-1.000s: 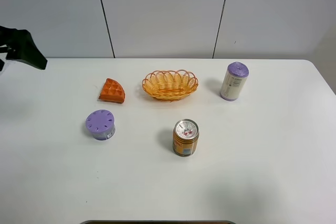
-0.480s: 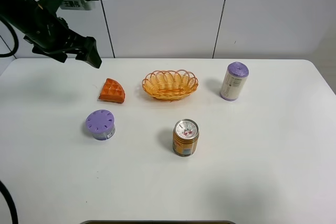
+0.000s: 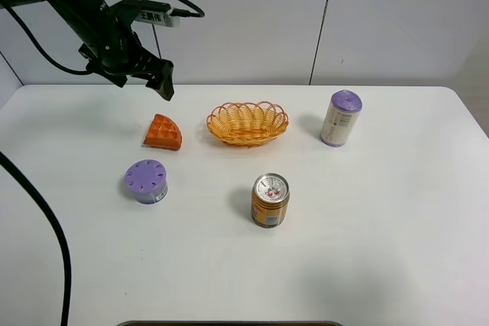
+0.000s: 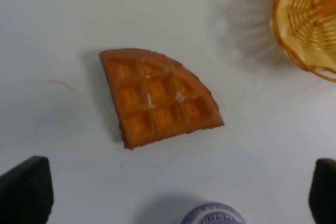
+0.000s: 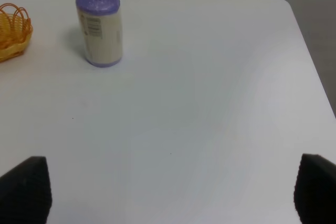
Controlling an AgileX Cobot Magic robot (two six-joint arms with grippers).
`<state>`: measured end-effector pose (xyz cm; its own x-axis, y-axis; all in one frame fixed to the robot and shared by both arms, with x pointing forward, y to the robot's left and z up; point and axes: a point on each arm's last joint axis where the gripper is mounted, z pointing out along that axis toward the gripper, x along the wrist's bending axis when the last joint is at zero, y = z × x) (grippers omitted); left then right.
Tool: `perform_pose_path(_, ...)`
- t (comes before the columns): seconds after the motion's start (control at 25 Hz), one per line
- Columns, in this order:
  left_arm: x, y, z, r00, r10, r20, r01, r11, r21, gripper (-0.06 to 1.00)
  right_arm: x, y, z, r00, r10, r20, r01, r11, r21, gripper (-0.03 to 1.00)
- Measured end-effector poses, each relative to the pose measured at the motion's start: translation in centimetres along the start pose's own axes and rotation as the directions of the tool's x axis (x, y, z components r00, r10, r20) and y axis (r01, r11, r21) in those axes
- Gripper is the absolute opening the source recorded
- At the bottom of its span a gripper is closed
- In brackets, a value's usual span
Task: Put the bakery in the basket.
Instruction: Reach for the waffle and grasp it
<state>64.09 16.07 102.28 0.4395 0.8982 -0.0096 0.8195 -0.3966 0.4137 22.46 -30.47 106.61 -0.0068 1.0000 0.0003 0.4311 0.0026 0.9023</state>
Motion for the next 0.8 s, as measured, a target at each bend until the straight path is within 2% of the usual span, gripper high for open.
perform_pose_path(0.16, 0.2, 0.6, 2.0, 1.000, -0.009, 0.001, 0.009, 1.000, 0.029, 0.99, 0.0, 0.0, 0.0, 1.000, 0.000, 0.000, 0.000, 1.000, 0.000, 0.91)
perform_pose_path(0.48, 0.7, 1.7, 5.7, 0.996, -0.087, -0.016, 0.088, 0.992, 0.092, 0.99, 0.0, 0.0, 0.0, 1.000, 0.000, 0.000, 0.000, 1.000, 0.000, 0.91)
perform_pose_path(0.8, 0.9, 0.9, 9.2, 0.987, -0.157, -0.033, 0.160, 0.969, 0.186, 0.99, 0.0, 0.0, 0.0, 1.000, 0.000, 0.000, 0.000, 1.000, 0.000, 0.91)
